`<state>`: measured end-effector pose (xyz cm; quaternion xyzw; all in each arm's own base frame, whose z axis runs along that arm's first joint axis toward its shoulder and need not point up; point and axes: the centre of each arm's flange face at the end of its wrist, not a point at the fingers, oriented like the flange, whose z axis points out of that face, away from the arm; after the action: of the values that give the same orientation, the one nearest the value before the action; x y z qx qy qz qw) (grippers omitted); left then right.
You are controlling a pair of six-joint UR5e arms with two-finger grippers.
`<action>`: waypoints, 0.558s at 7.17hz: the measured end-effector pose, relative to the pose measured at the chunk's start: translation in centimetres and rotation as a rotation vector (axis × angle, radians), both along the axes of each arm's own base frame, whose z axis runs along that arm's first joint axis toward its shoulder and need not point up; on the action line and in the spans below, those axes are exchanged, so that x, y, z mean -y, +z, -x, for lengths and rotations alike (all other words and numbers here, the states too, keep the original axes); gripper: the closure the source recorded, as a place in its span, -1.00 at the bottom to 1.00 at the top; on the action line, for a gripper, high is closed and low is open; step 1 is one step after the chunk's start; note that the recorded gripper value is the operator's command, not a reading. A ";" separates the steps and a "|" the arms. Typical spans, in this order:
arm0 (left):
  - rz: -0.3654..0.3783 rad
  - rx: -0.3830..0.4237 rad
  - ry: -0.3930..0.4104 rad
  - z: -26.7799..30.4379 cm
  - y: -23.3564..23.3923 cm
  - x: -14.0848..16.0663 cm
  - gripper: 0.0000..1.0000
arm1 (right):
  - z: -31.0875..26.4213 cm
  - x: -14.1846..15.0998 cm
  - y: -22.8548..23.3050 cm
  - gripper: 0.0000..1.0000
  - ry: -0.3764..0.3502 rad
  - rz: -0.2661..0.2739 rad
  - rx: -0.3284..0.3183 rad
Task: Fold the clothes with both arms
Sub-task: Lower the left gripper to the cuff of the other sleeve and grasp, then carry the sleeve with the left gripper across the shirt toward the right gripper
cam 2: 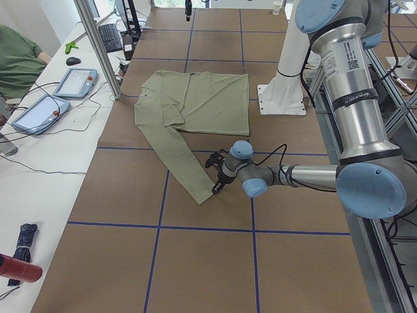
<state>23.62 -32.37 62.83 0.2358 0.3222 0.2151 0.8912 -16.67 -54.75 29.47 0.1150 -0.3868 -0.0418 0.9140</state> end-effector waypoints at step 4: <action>-0.002 -0.003 -0.002 -0.1 0.0 0.1 1.00 | 0.0 0.0 0.0 -1.00 -0.001 0.001 0.001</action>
<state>23.67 -32.49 62.80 0.2375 0.3231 0.2144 0.8906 -16.68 -54.74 29.49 0.1144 -0.3874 -0.0422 0.9138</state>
